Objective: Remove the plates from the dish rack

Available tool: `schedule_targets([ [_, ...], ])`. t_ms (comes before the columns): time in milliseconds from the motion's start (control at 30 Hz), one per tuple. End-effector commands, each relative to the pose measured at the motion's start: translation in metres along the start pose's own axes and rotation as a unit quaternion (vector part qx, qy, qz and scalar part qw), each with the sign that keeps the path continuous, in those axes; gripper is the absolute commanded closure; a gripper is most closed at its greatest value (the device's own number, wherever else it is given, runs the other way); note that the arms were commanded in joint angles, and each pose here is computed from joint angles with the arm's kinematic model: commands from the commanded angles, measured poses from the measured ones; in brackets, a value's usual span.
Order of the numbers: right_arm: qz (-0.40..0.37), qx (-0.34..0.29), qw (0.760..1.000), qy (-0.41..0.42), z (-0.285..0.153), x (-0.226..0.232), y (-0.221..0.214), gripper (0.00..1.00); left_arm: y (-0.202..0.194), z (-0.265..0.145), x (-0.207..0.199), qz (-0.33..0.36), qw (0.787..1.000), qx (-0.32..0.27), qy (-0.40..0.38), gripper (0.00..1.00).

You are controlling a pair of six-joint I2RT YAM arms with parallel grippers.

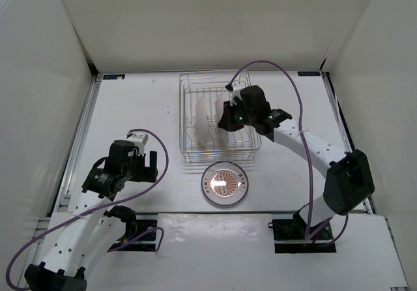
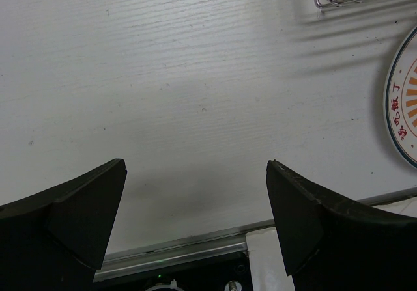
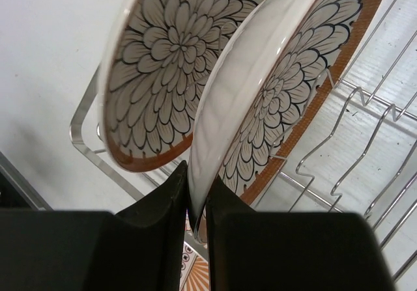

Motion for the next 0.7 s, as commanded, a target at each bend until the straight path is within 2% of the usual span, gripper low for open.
schedule_targets([
  [0, -0.08, -0.13, 0.988, 0.027, -0.028, 0.025, 0.07, 1.0, 0.007, -0.004, -0.001, 0.003, 1.0, -0.016, -0.006, 0.0],
  [367, -0.054, -0.198, 0.978, 0.037, -0.052, 0.041, 0.108, 1.0, 0.007, -0.004, -0.001, 0.002, 1.0, -0.016, -0.006, 0.0],
  [400, -0.047, -0.219, 0.974, 0.038, -0.057, 0.043, 0.113, 1.0, 0.007, -0.004, -0.002, 0.004, 1.0, -0.014, -0.007, 0.0],
  [667, 0.001, -0.218, 0.976, 0.021, -0.043, 0.022, 0.086, 1.0, 0.008, -0.004, -0.001, 0.003, 1.0, -0.02, -0.007, 0.0],
])
Point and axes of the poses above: each gripper's point midway between its finger pads, its own z axis out along the fingers, its own x axis along the line the jaws close on, y = z × x, the point moved 8 cm from there along -z, back along the fingers, and after that the axes turned 3 degrees about z, right-handed, at the moved point
